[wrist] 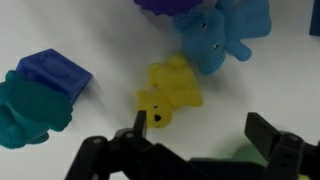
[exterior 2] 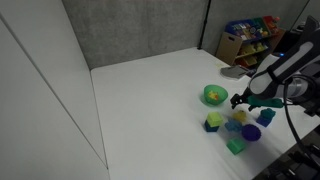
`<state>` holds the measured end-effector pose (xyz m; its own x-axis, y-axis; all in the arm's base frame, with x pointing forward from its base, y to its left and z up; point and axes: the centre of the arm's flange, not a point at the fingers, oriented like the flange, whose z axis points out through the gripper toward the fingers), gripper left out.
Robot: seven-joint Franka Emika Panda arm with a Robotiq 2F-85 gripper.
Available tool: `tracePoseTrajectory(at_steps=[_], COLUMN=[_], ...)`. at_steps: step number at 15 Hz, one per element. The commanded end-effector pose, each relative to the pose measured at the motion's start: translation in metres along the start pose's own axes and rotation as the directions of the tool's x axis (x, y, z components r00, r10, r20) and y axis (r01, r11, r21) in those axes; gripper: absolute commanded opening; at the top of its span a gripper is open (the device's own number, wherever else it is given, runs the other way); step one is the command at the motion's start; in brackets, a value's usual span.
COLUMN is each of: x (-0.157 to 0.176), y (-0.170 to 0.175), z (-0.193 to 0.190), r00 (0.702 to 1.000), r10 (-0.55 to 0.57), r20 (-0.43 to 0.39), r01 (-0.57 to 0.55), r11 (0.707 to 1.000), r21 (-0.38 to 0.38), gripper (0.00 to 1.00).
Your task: Pick up the yellow toy from the table and put it in the green bowl
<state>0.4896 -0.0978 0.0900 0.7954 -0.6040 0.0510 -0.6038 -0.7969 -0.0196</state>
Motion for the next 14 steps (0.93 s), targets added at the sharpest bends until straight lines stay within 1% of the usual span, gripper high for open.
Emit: tracePoseTrajectory(at_steps=[1,4,8,14], x=[0.007,0.009,0.010,0.007], y=[-0.005,-0.003,0.001,0.002], z=[0.026,0.041,0.052,0.061], r00=[0.996,0.988,0.977,0.973], r10=[0.087,0.153,0.213,0.229], r20=[-0.019,-0.025,-0.023,-0.026], r01=[-0.087,-0.153,-0.213,-0.230], r11=[0.996,0.988,0.977,0.973], r21=[0.011,0.009,-0.010,-0.016], gripper=[1.00,1.00,1.00,1.00])
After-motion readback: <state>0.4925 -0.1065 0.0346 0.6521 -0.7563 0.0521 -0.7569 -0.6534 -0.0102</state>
